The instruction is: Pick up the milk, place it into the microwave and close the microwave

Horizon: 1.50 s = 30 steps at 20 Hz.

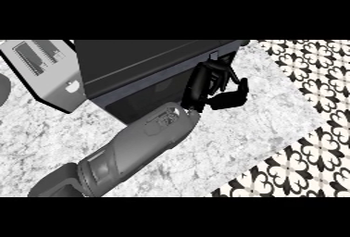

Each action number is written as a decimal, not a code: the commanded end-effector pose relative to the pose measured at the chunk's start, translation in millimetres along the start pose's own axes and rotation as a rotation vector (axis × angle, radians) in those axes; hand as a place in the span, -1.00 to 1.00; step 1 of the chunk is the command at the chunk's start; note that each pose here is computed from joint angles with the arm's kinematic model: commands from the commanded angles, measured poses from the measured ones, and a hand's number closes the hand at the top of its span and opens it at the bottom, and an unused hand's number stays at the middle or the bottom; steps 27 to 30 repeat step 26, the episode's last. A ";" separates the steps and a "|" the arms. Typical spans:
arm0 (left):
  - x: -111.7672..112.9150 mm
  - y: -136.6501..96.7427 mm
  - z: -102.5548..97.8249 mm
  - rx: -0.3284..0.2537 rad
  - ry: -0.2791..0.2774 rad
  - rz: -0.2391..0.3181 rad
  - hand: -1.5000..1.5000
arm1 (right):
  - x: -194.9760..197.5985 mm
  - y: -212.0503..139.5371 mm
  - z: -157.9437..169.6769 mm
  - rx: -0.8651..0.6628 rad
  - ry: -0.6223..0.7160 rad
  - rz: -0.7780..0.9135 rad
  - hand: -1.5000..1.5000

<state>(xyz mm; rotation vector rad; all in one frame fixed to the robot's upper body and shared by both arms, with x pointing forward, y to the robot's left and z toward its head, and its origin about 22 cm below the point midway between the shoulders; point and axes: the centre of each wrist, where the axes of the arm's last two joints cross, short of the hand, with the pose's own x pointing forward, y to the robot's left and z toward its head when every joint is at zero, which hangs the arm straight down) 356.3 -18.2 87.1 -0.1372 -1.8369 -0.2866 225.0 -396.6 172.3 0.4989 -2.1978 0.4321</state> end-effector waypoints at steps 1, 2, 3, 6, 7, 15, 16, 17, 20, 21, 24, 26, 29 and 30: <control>-10.8 16.5 -12.5 0.184 0.096 -0.007 1.00 | 6.4 -6.1 0.8 -0.025 -0.006 0.011 -1.00; -15.0 17.3 -10.4 0.181 0.107 -0.009 1.00 | 6.6 -6.8 2.5 -0.031 -0.010 0.004 -1.00; -13.5 17.7 -12.5 0.183 0.109 -0.009 1.00 | 9.3 -8.9 2.0 -0.040 -0.011 0.016 -1.00; -19.7 20.8 -11.8 0.177 0.124 -0.011 1.00 | 14.2 -11.6 4.5 -0.058 -0.020 0.028 -1.00; -24.5 22.1 -9.6 0.162 0.136 -0.013 1.00 | 18.5 -15.0 4.5 -0.073 -0.033 0.038 -1.00; -37.7 49.5 -11.3 0.127 0.152 -0.076 1.00 | 32.9 -18.5 7.3 -0.091 -0.021 0.069 -1.00; -42.5 50.3 -8.1 0.124 0.146 -0.085 -1.00 | 31.3 -19.1 11.5 -0.109 -0.024 0.065 -1.00; -41.7 53.0 -9.9 0.133 0.153 -0.080 -1.00 | 33.1 -20.5 12.3 -0.121 -0.031 0.066 -1.00; -43.3 61.0 -10.0 0.143 0.150 -0.066 -1.00 | 36.7 -20.1 15.5 -0.127 -0.026 0.070 -1.00; -44.6 59.1 -8.7 0.140 0.157 -0.062 -1.00 | 37.2 -20.2 16.1 -0.126 -0.023 0.069 -1.00; -46.6 61.4 -7.3 0.119 0.149 -0.056 -1.00 | 43.1 -19.5 15.6 -0.119 -0.017 0.078 -1.00; -47.5 61.0 -6.7 0.118 0.152 -0.048 -1.00 | 44.3 -18.4 17.3 -0.128 -0.026 0.072 -1.00; -47.5 61.0 -6.7 0.118 0.152 -0.048 -1.00 | 44.3 -18.4 17.3 -0.128 -0.026 0.072 -1.00; -47.5 61.0 -6.7 0.118 0.152 -0.048 -1.00 | 44.3 -18.4 17.3 -0.128 -0.026 0.072 -1.00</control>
